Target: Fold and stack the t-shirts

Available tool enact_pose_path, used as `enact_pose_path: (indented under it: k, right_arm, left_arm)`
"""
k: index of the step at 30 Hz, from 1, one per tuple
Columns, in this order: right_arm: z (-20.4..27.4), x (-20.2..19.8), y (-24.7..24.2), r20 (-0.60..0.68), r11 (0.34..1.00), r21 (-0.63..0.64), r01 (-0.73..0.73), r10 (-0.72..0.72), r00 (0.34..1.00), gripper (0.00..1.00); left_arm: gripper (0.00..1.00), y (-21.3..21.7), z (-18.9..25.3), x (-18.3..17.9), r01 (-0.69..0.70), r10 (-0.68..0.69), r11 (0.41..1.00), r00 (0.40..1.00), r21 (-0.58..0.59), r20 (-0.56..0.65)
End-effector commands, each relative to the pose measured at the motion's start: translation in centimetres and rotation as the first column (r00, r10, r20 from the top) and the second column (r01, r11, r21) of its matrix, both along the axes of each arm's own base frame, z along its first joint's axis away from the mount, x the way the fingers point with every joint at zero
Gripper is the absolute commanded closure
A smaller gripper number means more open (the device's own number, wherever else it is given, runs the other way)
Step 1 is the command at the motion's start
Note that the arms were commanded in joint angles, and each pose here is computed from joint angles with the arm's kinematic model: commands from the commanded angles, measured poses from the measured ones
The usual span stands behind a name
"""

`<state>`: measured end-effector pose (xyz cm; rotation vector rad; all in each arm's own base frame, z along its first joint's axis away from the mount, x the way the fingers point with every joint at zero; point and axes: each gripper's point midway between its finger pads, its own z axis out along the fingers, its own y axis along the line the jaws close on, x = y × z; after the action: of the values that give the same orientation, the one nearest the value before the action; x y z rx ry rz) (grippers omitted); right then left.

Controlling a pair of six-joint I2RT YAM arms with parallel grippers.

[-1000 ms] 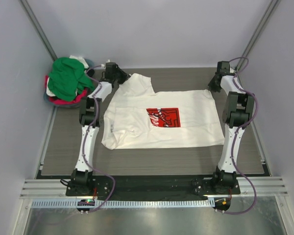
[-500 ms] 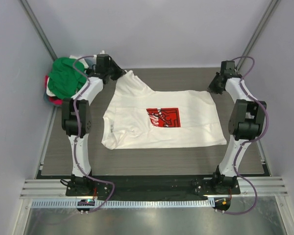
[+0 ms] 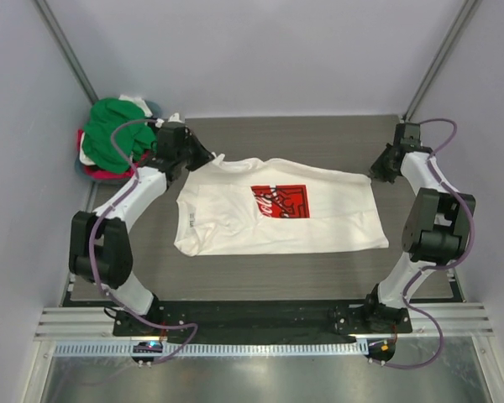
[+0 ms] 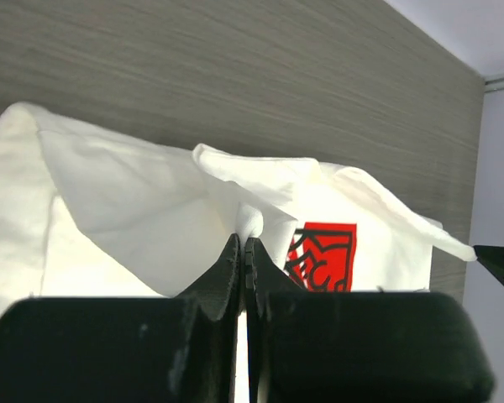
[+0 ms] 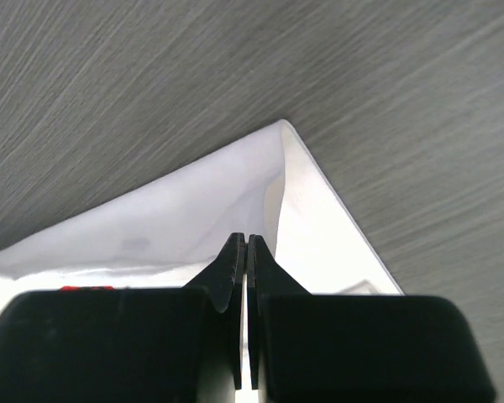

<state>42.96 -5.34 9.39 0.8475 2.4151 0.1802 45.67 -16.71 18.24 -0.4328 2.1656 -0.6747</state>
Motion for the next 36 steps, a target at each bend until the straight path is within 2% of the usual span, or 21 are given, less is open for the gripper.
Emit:
enact_pose_path:
  k: [1, 11, 19, 25, 26, 27, 28, 29, 31, 32, 33, 35, 36]
  right_arm:
    - [2.8, -0.6, -0.4, 0.075, 1.000, -0.001, 0.027, -0.027, 0.997, 0.99]
    - [1.9, -2.1, -0.7, 0.048, 0.999, 0.006, 0.053, -0.054, 0.997, 0.99]
    - [0.7, -2.8, -1.4, 0.015, 0.996, -0.006, 0.088, -0.088, 0.996, 0.99]
    - [0.1, -5.1, -3.1, -0.012, 0.983, -0.031, 0.180, -0.180, 0.984, 0.99]
    - [-0.3, -5.9, -4.0, -0.025, 0.977, -0.024, 0.211, -0.212, 0.977, 0.95]
    - [-0.3, -6.1, -4.2, -0.023, 0.976, -0.014, 0.217, -0.217, 0.976, 0.86]
    - [-0.1, -6.4, -4.5, -0.017, 0.974, -0.002, 0.228, -0.228, 0.974, 0.57]
    - [-0.3, -6.8, -5.1, -0.022, 0.968, -0.001, 0.250, -0.250, 0.968, 0.40]
    - [0.1, -6.8, -5.4, -0.012, 0.964, 0.006, 0.267, -0.267, 0.964, 0.20]
    - [0.4, -6.6, -5.3, -0.004, 0.964, 0.013, 0.267, -0.267, 0.964, 0.19]
    - [0.7, -6.3, -4.8, 0.006, 0.967, 0.040, 0.252, -0.253, 0.968, 0.19]
    - [1.7, -5.7, -4.6, 0.034, 0.969, 0.056, 0.240, -0.243, 0.970, 0.18]
    - [2.2, -5.4, -4.2, 0.047, 0.972, 0.075, 0.224, -0.228, 0.973, 0.18]
  left_arm:
    - [1.00, 1.8, 1.9, -2.4, -0.049, 0.047, 0.998, 0.997, 0.027, 0.058]
    - [1.00, 5.1, 2.2, -9.2, -0.141, 0.137, 0.988, 0.988, 0.061, 0.066]
    - [1.00, 6.0, -1.7, -13.5, -0.177, 0.178, 0.983, 0.984, 0.042, -0.009]
    - [0.98, 6.2, -4.0, -17.2, -0.217, 0.215, 0.976, 0.972, -0.015, -0.099]
    - [0.98, 6.2, -4.3, -17.9, -0.223, 0.220, 0.975, 0.969, -0.021, -0.110]
    - [0.95, 6.6, -5.5, -18.8, -0.244, 0.240, 0.970, 0.962, -0.014, -0.134]
    - [0.95, 7.0, -5.0, -20.1, -0.268, 0.261, 0.962, 0.957, -0.043, -0.129]
    - [0.95, 7.3, -5.1, -20.7, -0.288, 0.279, 0.956, 0.951, -0.055, -0.131]
    - [0.89, 8.0, -4.9, -22.3, -0.314, 0.306, 0.944, 0.947, -0.096, -0.096]
    - [0.82, 8.2, -4.5, -22.7, -0.326, 0.317, 0.937, 0.945, -0.123, -0.085]
    - [0.64, 8.4, -4.6, -23.2, -0.329, 0.322, 0.935, 0.944, -0.129, -0.078]
    - [0.53, 9.0, -3.9, -24.1, -0.340, 0.338, 0.929, 0.940, -0.147, -0.043]
    - [0.44, 9.2, -3.9, -24.5, -0.343, 0.341, 0.929, 0.939, -0.140, -0.041]
